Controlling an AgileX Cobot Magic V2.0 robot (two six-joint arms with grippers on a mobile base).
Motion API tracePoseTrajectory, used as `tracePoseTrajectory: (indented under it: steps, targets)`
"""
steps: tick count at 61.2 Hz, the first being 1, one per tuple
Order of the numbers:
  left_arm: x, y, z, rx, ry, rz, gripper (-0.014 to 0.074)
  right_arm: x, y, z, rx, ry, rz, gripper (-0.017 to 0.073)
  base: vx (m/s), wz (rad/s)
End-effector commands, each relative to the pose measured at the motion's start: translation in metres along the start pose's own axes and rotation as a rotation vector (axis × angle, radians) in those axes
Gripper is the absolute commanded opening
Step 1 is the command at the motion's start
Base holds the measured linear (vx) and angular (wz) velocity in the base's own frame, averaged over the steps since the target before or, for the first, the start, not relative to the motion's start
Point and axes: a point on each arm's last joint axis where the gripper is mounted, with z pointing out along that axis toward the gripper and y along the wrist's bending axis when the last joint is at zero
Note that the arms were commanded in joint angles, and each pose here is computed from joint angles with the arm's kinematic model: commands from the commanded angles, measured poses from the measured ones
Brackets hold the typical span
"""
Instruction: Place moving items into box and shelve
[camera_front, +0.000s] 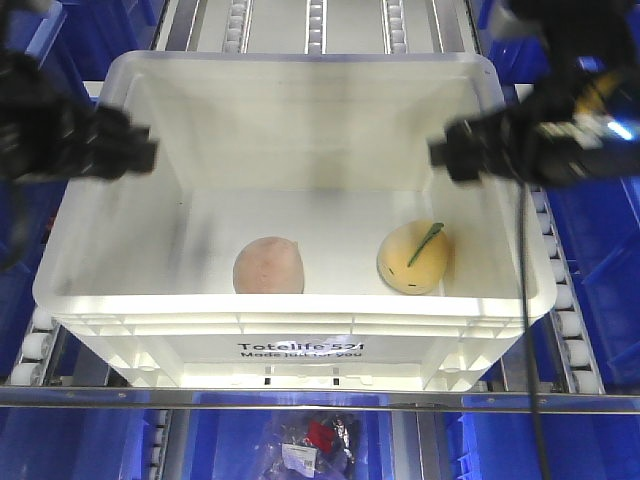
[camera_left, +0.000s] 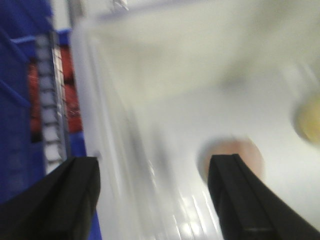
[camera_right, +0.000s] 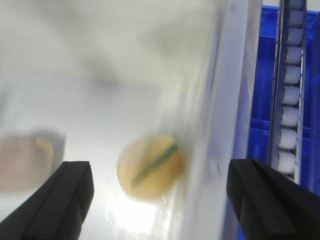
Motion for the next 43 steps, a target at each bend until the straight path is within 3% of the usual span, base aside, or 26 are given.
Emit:
tracePoseTrajectory:
  steps: [1,9,12,24,35,43]
  targets:
    - [0.0,0.001,-0.031,0.108,-0.073,0.064,0.0545,0.01,-0.009,-0.03,-0.018,-0.113,-0.1,0.0591,0.0,0.0]
    - [0.023,0.001,-0.057,0.258,-0.104,0.14,0.0538,0.044,-0.021,-0.063,-0.042,-0.151,-0.157,0.0591,0.0,0.0]
    - [0.033,0.002,-0.065,0.301,-0.122,0.145,0.0538,0.057,-0.024,-0.073,-0.056,-0.159,-0.177,0.0591,0.0,0.0]
    - [0.083,0.013,-0.074,0.33,-0.145,0.139,0.0538,0.105,-0.036,-0.112,-0.111,-0.245,-0.254,0.0591,0.0,0.0]
    - [0.114,0.02,-0.075,0.335,-0.18,0.133,0.0538,0.136,-0.042,-0.127,-0.136,-0.263,-0.218,0.059,0.0,0.0]
    - [0.123,0.022,-0.078,0.336,-0.195,0.129,0.0511,0.145,-0.046,-0.133,-0.138,-0.255,-0.137,0.0547,0.0,0.0]
